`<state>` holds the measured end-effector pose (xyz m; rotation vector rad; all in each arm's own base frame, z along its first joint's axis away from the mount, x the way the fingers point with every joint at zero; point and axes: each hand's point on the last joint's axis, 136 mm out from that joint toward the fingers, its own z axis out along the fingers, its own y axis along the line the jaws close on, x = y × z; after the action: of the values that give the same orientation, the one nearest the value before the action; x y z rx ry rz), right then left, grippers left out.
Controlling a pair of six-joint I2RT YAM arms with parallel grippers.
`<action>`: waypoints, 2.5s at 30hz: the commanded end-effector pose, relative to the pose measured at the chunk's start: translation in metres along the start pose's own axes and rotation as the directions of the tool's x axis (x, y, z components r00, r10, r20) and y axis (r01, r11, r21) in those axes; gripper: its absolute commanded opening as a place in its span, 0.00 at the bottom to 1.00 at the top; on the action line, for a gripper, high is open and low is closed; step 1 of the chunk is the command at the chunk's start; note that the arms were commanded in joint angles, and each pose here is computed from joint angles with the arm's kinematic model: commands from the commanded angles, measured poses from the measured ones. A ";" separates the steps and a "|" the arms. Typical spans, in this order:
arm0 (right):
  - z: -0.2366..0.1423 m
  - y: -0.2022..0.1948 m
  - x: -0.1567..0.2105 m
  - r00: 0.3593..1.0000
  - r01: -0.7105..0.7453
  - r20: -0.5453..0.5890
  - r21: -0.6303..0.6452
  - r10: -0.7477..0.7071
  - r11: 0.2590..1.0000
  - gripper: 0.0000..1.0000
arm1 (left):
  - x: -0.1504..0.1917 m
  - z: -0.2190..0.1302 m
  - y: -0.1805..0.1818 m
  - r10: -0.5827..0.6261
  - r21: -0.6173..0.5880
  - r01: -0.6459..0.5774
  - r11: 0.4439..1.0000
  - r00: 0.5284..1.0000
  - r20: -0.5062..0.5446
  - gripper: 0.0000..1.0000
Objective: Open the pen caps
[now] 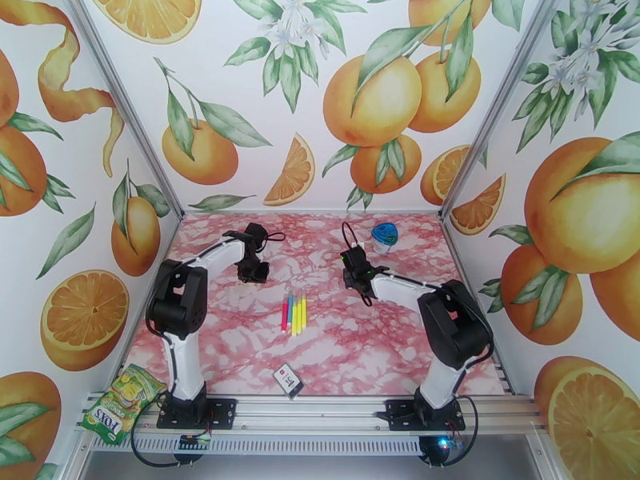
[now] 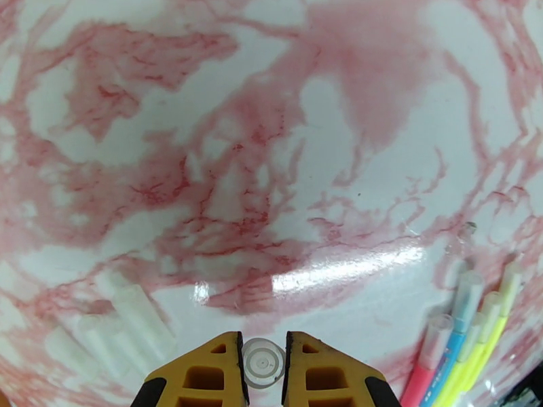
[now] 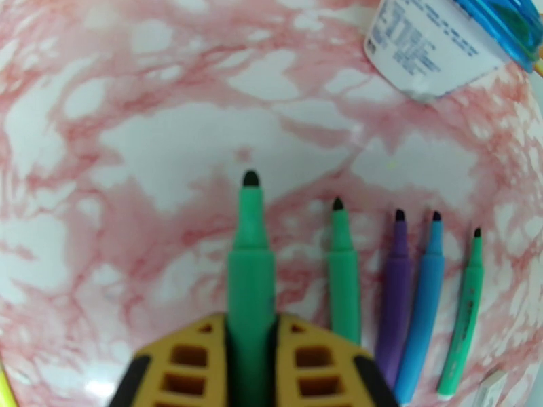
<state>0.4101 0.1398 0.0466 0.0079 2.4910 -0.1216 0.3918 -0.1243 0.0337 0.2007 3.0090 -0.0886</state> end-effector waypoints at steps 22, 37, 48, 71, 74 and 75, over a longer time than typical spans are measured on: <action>0.020 -0.017 0.017 0.994 0.014 -0.113 0.098 -0.003 0.995 0.04 | 0.005 0.015 0.024 -0.011 -0.117 0.005 0.993 0.998 -0.058 0.15; 0.021 -0.024 0.020 0.992 0.035 -0.121 0.133 -0.018 0.990 0.19 | 0.006 0.015 0.031 -0.010 -0.161 -0.002 0.987 0.998 -0.069 0.25; 0.012 -0.027 0.016 0.994 0.037 -0.108 0.138 -0.022 0.990 0.27 | -0.001 0.001 0.028 -0.001 -0.145 -0.005 0.989 0.999 -0.041 0.30; -0.068 0.066 0.011 0.996 0.050 -0.057 -0.360 -0.075 0.932 0.43 | -0.033 -0.065 0.006 0.013 0.004 -0.014 1.000 0.956 0.292 0.60; -0.077 0.092 0.026 0.990 0.068 -0.081 -0.444 -0.116 0.894 0.44 | -0.035 -0.072 0.003 0.012 0.028 -0.023 0.999 0.942 0.335 0.62; -0.079 0.101 0.031 0.988 0.075 -0.087 -0.465 -0.130 0.882 0.44 | -0.036 -0.074 0.002 0.011 0.033 -0.024 0.999 0.938 0.347 0.62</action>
<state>0.3594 0.2212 0.0861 -0.2557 2.5488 0.3128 0.4085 -0.1157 0.0918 0.1924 2.7536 -0.0933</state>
